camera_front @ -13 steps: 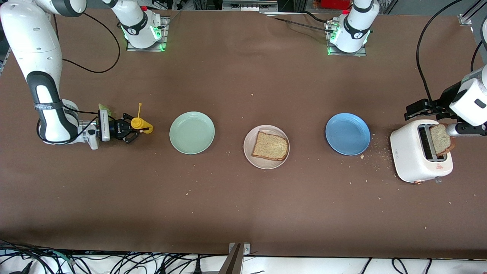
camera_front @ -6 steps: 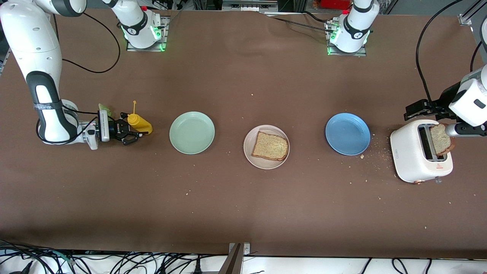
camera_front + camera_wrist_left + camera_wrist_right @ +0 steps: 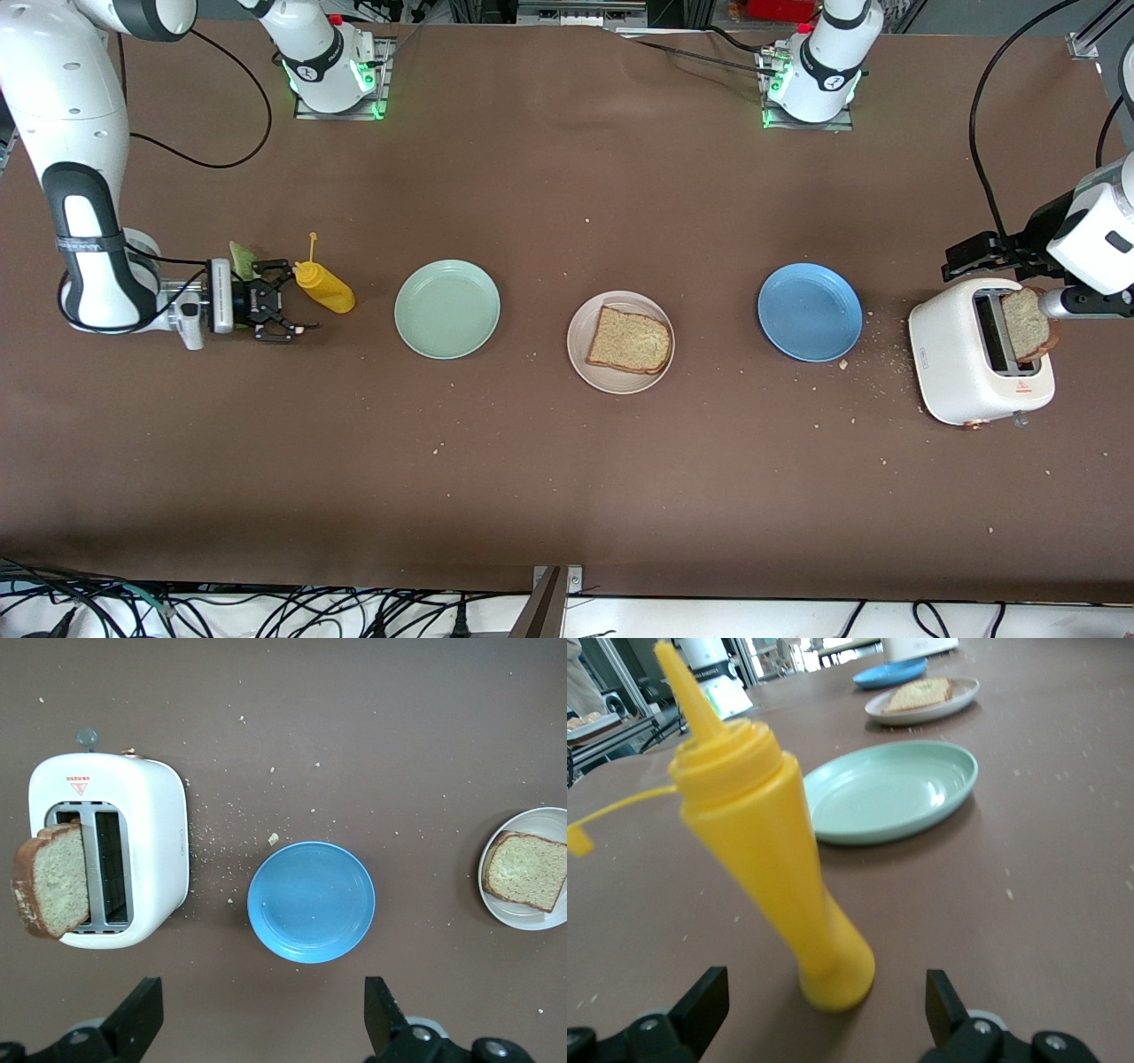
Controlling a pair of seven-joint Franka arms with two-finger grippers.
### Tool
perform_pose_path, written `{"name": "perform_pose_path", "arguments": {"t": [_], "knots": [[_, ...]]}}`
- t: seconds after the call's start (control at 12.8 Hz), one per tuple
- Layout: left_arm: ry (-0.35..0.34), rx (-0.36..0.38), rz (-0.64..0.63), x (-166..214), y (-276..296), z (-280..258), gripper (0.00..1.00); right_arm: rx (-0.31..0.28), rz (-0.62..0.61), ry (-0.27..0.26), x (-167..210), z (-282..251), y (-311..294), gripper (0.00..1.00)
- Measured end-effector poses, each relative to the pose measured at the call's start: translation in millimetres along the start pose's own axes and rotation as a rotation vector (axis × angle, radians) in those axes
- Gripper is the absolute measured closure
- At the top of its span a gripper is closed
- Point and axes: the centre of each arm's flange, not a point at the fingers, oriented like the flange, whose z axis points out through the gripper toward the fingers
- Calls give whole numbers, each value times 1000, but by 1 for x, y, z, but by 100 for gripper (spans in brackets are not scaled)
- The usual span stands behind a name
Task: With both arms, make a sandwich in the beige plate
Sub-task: 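Set down the mustard bottle, open and withdraw the right gripper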
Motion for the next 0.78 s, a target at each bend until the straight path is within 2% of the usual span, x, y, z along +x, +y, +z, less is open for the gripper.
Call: {"name": "perform_pose_path", "arguments": {"t": [0.24, 0.39, 0.63, 0.78], "knots": [[-1, 4, -1, 0, -1, 1, 0, -30, 86, -115, -13, -54, -4, 1], [-1, 4, 0, 1, 0, 1, 0, -51, 126, -202, -6, -91, 1, 1], [-2, 5, 0, 1, 0, 1, 0, -90, 202, -335, 27, -141, 16, 1], [-1, 8, -1, 1, -1, 1, 0, -141, 286, -420, 63, -175, 18, 1]]}}
